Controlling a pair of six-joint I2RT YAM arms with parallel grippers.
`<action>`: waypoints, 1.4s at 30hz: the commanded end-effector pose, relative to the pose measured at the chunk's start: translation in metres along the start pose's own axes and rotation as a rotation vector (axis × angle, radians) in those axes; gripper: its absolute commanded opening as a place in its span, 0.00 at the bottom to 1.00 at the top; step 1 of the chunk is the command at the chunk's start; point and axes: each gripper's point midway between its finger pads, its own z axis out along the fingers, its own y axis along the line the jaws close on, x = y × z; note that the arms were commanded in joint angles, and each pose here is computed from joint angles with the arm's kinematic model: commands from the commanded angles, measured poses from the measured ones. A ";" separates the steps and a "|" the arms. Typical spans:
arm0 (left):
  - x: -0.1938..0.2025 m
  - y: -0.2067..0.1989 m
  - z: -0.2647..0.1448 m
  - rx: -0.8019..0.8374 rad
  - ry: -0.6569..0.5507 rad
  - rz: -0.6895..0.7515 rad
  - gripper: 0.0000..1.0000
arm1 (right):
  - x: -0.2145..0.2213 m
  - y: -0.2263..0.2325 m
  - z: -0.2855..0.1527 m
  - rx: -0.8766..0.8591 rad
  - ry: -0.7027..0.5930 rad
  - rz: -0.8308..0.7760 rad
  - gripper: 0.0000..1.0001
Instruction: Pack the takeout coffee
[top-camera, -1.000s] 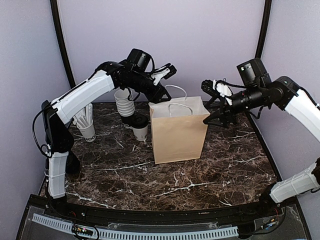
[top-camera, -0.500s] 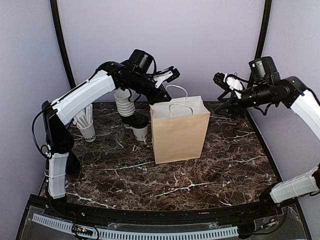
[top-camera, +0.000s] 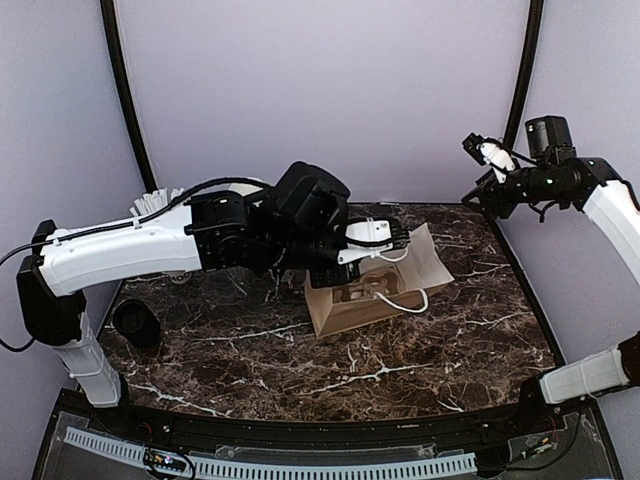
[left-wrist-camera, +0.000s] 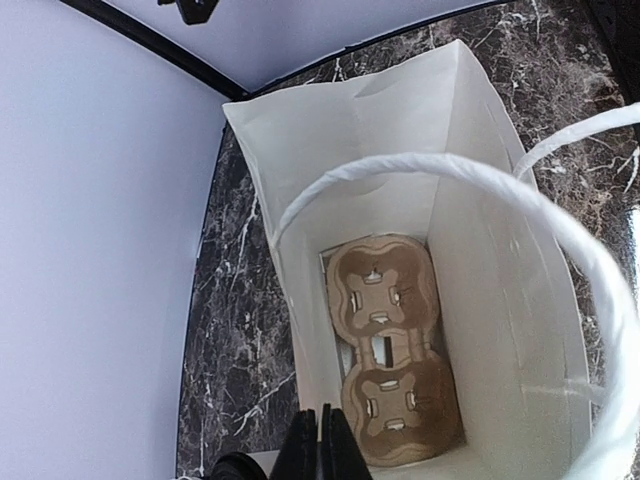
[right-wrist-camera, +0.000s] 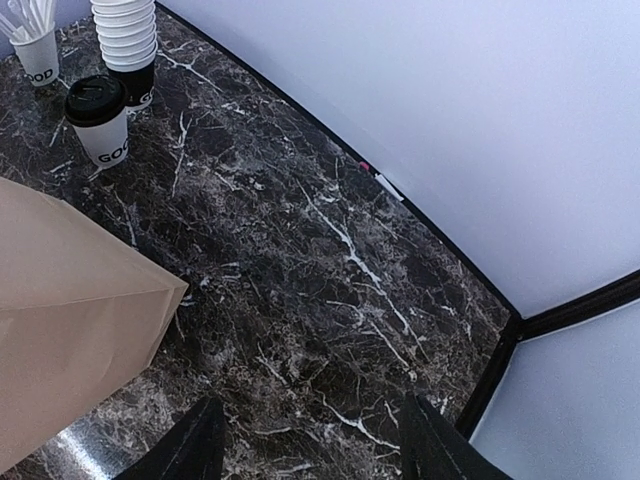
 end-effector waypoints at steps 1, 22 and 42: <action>-0.006 -0.001 -0.015 -0.119 0.017 0.027 0.00 | 0.001 -0.005 0.012 0.006 -0.020 0.039 0.61; -0.036 -0.084 -0.046 0.022 -0.075 -0.048 0.00 | 0.018 0.017 0.028 -0.090 -0.024 0.087 0.60; -0.053 0.031 -0.071 0.277 -0.257 -0.503 0.00 | 0.014 0.027 0.012 -0.120 -0.053 0.085 0.60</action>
